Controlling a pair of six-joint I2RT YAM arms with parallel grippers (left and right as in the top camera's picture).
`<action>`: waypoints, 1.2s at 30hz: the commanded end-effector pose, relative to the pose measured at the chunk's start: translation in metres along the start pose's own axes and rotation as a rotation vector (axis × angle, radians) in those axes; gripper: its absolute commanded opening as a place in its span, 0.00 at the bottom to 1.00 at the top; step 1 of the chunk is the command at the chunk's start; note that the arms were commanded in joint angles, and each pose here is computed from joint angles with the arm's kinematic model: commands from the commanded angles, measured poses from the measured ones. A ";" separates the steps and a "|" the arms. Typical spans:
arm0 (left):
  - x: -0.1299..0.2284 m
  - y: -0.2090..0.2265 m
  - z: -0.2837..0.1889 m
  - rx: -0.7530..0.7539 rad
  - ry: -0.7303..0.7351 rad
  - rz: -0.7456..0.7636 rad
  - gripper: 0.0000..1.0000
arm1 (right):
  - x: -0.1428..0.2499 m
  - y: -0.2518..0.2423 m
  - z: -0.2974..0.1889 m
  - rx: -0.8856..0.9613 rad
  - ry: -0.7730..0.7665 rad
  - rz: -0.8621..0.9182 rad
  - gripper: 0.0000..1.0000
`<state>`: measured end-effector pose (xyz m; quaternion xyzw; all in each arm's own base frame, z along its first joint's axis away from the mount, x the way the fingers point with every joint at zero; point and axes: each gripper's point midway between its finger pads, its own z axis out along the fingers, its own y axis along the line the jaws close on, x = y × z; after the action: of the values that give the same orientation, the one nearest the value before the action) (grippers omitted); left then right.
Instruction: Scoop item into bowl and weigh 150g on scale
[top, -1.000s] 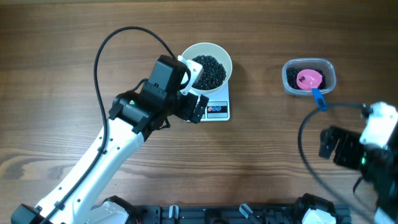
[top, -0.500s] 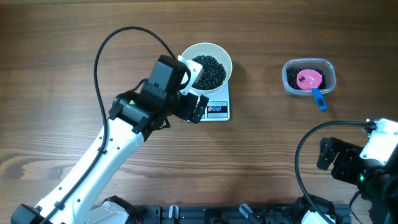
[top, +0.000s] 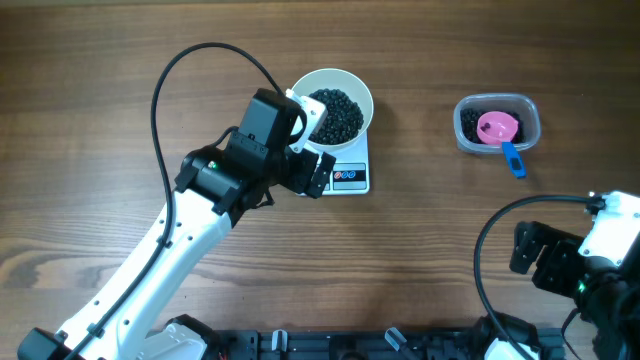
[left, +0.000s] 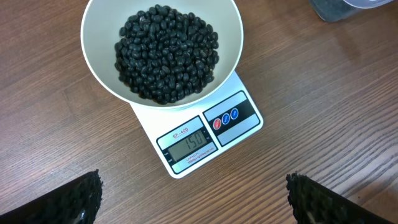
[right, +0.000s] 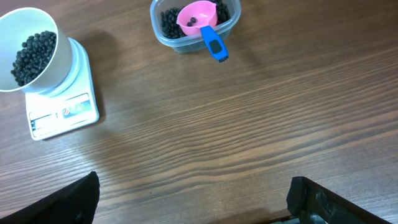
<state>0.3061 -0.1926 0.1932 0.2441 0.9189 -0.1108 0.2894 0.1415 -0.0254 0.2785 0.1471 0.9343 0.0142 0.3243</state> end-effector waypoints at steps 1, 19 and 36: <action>0.003 -0.004 0.003 0.017 0.012 0.018 1.00 | 0.000 -0.001 -0.012 0.017 -0.057 0.008 1.00; 0.003 -0.004 0.003 0.017 0.012 0.018 1.00 | -0.055 0.036 0.006 -0.151 -0.581 -0.212 1.00; 0.003 -0.004 0.003 0.017 0.012 0.018 1.00 | -0.046 0.055 0.076 -0.261 -0.865 -0.269 1.00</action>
<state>0.3059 -0.1925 0.1926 0.2441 0.9191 -0.1107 0.2889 0.2363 0.0089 0.2546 -0.0235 0.7267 0.0295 0.6859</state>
